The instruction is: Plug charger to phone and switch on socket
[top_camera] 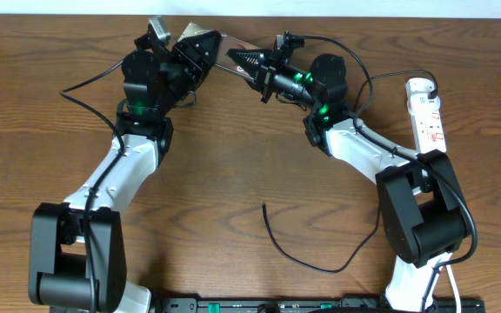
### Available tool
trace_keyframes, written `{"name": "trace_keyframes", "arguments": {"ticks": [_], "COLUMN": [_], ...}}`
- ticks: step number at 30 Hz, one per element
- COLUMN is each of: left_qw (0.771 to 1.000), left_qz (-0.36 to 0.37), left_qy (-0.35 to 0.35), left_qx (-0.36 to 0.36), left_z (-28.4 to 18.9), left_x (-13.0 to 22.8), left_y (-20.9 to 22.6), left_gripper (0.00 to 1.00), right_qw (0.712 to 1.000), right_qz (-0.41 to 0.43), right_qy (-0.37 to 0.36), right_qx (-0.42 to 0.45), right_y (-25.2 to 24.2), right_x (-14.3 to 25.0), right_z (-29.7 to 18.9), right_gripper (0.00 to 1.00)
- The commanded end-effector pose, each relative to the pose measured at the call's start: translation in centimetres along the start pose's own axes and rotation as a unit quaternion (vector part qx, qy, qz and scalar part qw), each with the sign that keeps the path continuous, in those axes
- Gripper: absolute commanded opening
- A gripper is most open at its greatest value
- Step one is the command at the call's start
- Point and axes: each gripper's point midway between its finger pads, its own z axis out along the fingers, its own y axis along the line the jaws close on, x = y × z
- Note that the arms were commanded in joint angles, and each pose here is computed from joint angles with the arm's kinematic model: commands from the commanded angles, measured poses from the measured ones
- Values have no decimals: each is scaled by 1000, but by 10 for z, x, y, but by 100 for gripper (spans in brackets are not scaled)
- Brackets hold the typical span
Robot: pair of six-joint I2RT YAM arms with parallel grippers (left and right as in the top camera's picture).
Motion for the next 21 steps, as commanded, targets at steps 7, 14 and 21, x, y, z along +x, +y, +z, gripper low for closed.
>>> {"name": "trace_keyframes", "arguments": {"ticks": [7,14,21], "left_qw": [1000,1000,999], "left_qz": [23,23,23], "left_qy": [3,4,14], "left_qx": [20,20,23], "left_z": [-1,-1,-2], "left_x": [1,1,4], "left_y": [-15,-15,-17], "left_gripper": [8,7,7], "right_qw": [999,998,998], "right_qz": [-22,-31,-40], "right_qy": [40,51,56], "right_qx": [3,6,8], "right_y": [4,3,2], "right_x": [19,23,25], "right_z": [5,5,4], "right_gripper": [1,1,1]}}
